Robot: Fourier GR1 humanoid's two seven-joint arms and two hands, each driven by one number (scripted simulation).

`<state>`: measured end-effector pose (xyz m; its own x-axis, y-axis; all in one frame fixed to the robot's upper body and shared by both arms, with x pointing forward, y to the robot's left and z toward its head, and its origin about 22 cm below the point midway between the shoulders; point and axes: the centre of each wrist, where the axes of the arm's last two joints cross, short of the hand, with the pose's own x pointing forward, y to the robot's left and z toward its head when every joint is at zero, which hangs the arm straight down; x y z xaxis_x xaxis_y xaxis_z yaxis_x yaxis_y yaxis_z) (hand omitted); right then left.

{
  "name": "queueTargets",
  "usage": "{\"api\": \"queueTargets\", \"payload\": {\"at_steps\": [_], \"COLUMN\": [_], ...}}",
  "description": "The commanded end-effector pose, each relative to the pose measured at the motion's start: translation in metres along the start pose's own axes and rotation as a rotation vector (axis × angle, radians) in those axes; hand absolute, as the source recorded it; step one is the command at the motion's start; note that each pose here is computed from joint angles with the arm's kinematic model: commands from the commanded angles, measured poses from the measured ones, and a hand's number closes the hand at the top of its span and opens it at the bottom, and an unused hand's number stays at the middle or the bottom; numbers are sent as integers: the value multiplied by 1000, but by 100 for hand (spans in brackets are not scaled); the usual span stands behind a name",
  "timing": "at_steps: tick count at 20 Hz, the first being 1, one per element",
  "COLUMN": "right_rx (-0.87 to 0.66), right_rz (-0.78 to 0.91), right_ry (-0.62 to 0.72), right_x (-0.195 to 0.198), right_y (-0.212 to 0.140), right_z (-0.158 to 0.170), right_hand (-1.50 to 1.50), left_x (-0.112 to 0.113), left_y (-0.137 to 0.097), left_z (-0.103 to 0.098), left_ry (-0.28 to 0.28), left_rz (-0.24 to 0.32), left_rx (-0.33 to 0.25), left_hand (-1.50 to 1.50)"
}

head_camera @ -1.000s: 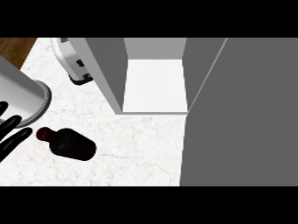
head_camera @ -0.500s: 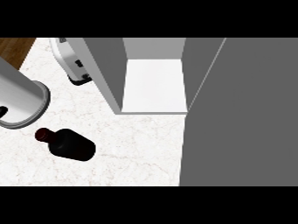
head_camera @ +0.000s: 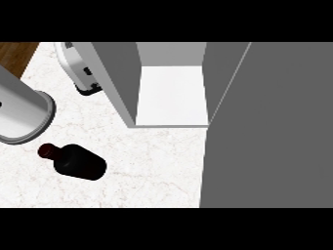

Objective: Pick up the wine, place it into the cabinet and close the cabinet

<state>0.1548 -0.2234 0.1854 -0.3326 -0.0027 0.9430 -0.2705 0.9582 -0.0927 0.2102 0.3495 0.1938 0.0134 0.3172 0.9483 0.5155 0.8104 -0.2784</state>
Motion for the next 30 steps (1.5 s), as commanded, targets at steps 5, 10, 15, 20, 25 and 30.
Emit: {"api": "queueTargets", "payload": {"at_steps": [5,10,15,20,25,30], "right_rx": [42,28,32,30,37,30], "right_rz": [-17,-17,-39,-34,-30,-18], "right_ry": [-56,-53,-36,-58,-67,-46], "right_x": [35,22,35,38,46,49], "right_y": [6,-2,7,12,9,3], "right_z": [19,13,27,21,4,17], "right_hand": [-150,-150,-150,-150,-150,-150], "left_x": [-15,-59,-79,-113,-126,-143], "left_y": [26,32,46,71,68,71], "left_z": [-8,-12,-13,-10,-13,-22], "left_ry": [85,144,172,175,139,166], "left_rz": [15,19,24,28,-25,-26], "left_rx": [20,8,13,41,64,78], "left_hand": [-150,-150,-150,-150,-150,-150]}}
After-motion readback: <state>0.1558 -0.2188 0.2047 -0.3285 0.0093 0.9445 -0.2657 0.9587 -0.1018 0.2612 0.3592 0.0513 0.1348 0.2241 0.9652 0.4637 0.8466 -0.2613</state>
